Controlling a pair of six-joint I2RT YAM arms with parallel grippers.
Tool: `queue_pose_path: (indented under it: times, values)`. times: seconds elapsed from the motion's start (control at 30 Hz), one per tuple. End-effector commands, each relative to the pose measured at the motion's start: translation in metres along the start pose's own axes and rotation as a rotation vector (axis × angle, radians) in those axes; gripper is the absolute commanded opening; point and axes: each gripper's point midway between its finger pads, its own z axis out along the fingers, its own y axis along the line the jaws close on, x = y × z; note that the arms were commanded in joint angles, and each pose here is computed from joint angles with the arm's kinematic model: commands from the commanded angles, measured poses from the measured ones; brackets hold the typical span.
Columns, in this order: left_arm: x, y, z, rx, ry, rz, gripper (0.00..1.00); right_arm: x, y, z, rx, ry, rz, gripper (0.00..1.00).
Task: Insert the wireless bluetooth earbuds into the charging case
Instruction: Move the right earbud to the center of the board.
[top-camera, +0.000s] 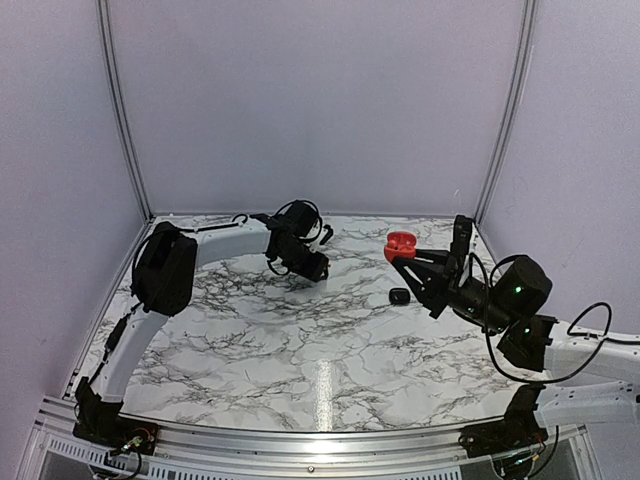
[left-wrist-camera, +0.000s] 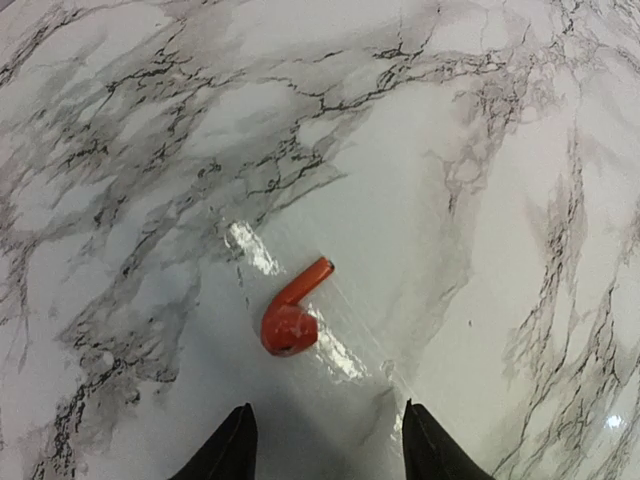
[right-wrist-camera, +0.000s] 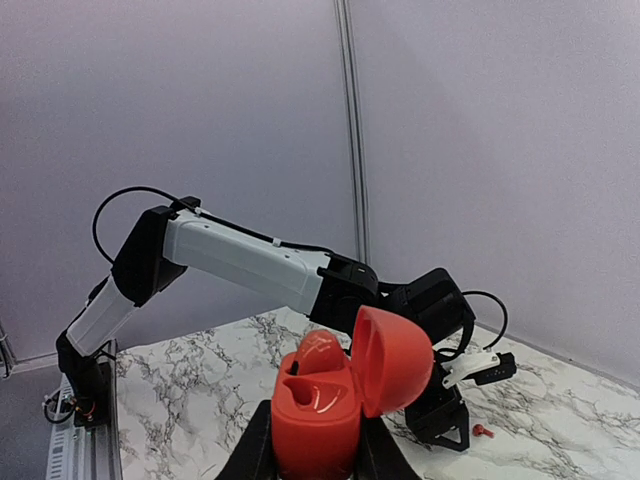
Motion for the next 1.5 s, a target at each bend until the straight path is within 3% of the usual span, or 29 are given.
queue_pose_path:
  times: [0.0,0.37,0.63,0.87,1.1,1.23,1.47]
  values:
    - [0.005,0.006,0.016,-0.018,0.041,-0.011,0.51,-0.009,-0.003,0.0,0.013,-0.026,-0.007,0.0]
    - [0.002,0.024,0.041,-0.105,0.033,0.021,0.46,-0.011,-0.004,-0.004,0.027,-0.031,-0.021,0.0]
    - [0.018,0.029,0.046,-0.122,0.073,0.041,0.32,-0.011,-0.005,-0.003,0.025,-0.031,-0.024,0.0]
    - [0.013,0.027,0.031,-0.12,0.058,0.05,0.15,-0.01,-0.004,-0.003,0.019,-0.027,-0.017,0.0]
    - [0.01,0.022,0.005,-0.119,0.05,0.052,0.09,-0.012,-0.001,-0.003,0.008,-0.031,-0.014,0.0]
    - [0.028,0.019,-0.022,-0.118,0.066,0.083,0.07,-0.01,0.001,-0.003,-0.009,-0.024,-0.008,0.0]
    - [0.113,-0.011,-0.073,-0.036,0.178,0.144,0.06,-0.009,0.005,-0.005,-0.027,-0.022,0.0,0.0]
